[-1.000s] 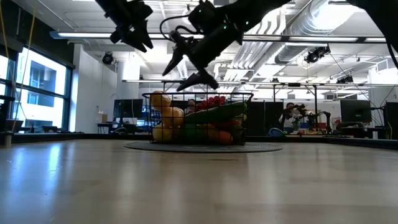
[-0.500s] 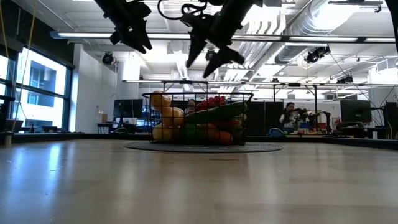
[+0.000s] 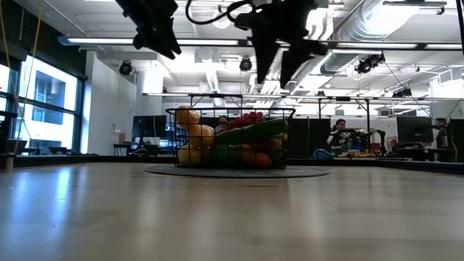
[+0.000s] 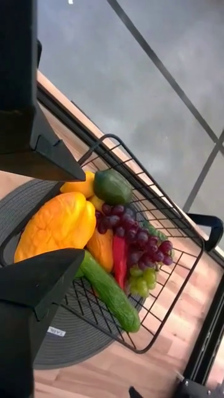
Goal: Build produce basket
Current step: Put the purple eggplant into the basket
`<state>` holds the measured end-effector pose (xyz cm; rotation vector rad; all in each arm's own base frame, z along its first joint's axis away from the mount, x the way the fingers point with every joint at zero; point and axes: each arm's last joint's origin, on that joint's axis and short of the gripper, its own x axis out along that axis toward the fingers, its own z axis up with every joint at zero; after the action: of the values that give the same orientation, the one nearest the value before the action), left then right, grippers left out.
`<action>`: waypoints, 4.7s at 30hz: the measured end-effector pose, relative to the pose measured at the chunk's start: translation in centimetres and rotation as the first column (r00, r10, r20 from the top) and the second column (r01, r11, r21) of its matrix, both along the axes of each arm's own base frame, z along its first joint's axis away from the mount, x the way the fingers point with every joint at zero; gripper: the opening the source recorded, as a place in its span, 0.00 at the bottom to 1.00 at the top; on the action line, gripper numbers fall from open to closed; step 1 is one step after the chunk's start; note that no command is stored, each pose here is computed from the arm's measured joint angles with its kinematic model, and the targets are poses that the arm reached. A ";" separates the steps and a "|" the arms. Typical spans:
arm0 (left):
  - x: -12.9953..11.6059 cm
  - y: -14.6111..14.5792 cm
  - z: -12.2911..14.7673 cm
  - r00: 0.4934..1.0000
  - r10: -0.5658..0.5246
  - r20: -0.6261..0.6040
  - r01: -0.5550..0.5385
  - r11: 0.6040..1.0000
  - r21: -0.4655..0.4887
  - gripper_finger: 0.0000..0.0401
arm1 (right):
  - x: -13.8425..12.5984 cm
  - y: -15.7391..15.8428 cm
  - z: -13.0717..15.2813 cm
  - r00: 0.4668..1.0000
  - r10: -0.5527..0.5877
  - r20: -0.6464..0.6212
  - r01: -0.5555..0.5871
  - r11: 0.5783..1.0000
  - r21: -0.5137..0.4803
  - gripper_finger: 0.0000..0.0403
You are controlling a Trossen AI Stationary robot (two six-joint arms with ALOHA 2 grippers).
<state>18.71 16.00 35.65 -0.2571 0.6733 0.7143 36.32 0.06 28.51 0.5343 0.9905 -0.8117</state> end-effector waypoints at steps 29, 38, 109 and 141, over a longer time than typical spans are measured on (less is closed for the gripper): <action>1.6 -2.2 -0.1 0.997 -0.071 0.018 0.072 0.997 -0.036 0.43 | -8.2 10.5 -0.4 0.925 0.043 -0.377 -0.073 0.995 -0.064 0.62; 2.2 -3.1 -0.1 0.994 -0.109 0.022 0.110 0.993 -0.043 0.43 | -15.7 10.8 -1.2 0.948 -0.105 -0.301 0.135 0.987 0.081 0.62; 2.4 -3.6 -0.1 0.995 -0.085 0.051 0.089 0.992 -0.084 0.43 | -21.5 22.6 -14.8 0.799 -0.368 -0.475 0.506 0.839 0.200 0.43; 1.8 -0.3 1.8 0.982 -0.053 0.180 0.030 0.991 0.130 0.43 | -14.3 10.6 -3.9 0.855 -0.383 0.349 0.283 0.909 0.306 0.19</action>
<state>20.54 15.65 37.40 -0.1885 0.4551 0.6812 22.05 10.66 24.65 1.0683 0.6189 -0.8469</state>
